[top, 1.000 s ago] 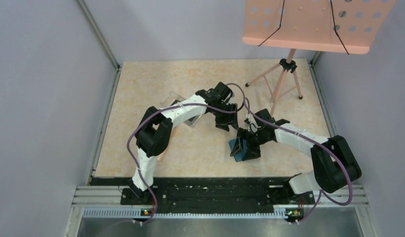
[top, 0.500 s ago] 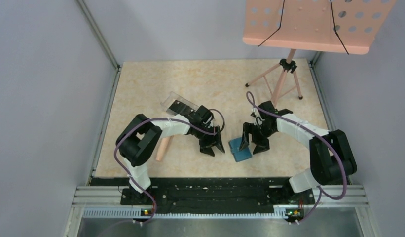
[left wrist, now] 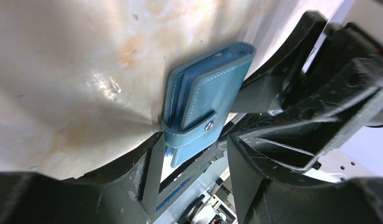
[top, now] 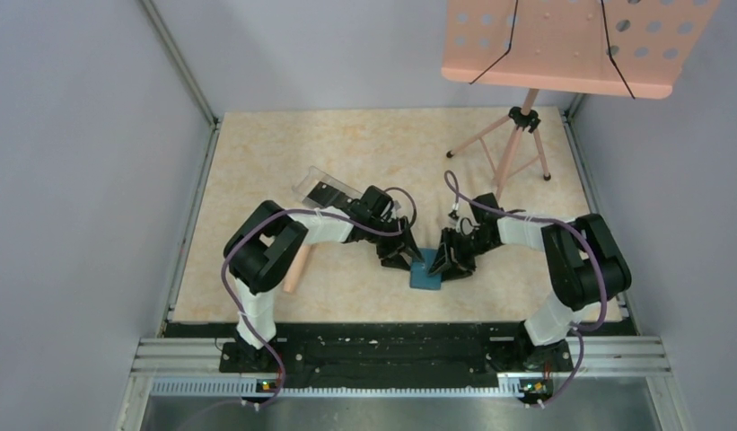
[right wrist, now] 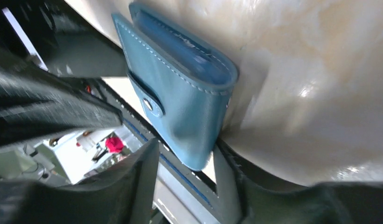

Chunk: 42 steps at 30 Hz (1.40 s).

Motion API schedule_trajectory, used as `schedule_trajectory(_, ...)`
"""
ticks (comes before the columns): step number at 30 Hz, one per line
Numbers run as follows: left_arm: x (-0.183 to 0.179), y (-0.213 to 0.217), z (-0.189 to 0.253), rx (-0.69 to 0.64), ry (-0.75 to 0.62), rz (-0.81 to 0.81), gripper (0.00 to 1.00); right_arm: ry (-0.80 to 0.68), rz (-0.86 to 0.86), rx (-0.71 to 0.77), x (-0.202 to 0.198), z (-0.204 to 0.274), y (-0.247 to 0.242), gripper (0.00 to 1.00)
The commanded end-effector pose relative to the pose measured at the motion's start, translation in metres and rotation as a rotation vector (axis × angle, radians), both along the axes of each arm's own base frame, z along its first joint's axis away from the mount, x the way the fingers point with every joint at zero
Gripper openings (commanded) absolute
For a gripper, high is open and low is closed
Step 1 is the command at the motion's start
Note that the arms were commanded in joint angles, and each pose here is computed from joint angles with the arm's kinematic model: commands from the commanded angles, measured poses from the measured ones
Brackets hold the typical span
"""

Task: Put the credit cards into the card holder
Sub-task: Open the card holder at the center of the board.

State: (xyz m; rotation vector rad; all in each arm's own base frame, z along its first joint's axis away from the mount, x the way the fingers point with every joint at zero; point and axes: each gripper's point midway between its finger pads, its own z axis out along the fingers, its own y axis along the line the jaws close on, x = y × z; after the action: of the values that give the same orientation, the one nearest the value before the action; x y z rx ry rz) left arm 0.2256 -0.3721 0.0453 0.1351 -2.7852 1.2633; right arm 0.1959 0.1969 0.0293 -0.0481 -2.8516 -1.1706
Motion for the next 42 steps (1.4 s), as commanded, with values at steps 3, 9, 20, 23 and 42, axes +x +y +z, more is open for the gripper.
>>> schedule_trajectory(3, 0.023, -0.006, 0.024, -0.074, -0.078, 0.019, 0.56, -0.111, -0.033, 0.141, 0.007, 0.011, 0.015, 0.19)
schedule_trajectory(9, 0.035, 0.014, 0.041, -0.009, -0.172, 0.015, 0.60, -0.173, -0.074, 0.113, 0.017, 0.022, 0.012, 0.00)
schedule_trajectory(20, 0.041, 0.063, 0.110, -0.058, -0.370, 0.140, 0.82, -0.357, -0.286, 0.248, 0.058, 0.113, 0.024, 0.00)
schedule_trajectory(23, 0.038, 0.054, 0.138, -0.223, -0.401, 0.150, 0.81, -0.404, -0.340, 0.357, 0.064, 0.142, 0.030, 0.00)
schedule_trajectory(42, 0.049, 0.020, 0.161, -0.449, -0.405, 0.114, 0.42, -0.362, -0.297, 0.521, 0.049, 0.176, 0.041, 0.00)
